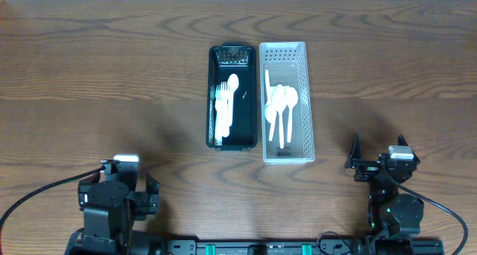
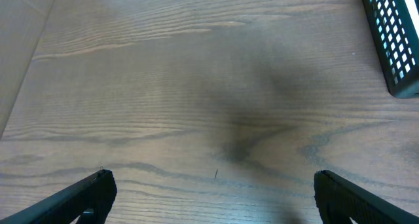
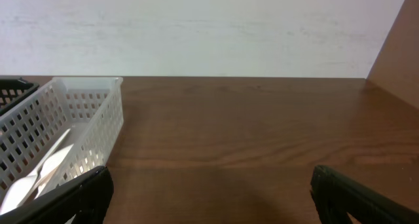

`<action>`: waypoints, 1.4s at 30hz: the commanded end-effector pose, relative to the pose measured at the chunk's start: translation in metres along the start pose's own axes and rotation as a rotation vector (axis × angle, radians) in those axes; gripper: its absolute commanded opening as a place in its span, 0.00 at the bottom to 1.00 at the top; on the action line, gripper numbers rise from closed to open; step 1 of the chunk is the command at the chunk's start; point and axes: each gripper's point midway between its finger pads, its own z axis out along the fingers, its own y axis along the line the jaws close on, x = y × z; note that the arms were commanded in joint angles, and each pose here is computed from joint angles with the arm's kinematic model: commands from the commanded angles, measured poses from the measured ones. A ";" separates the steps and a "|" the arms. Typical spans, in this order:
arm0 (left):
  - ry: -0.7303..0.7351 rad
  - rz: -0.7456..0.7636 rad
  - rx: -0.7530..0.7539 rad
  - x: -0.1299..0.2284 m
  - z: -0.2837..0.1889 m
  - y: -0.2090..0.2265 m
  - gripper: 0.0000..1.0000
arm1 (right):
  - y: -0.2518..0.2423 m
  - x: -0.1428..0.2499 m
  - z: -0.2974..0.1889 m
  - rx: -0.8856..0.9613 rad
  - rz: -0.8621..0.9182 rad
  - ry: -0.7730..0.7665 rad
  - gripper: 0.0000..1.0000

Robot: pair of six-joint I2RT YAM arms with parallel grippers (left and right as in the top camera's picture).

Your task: Pack container

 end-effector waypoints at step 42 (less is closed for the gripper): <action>-0.635 -0.361 0.051 -0.047 0.064 -0.015 0.98 | 0.000 0.001 0.000 0.000 0.020 0.000 0.99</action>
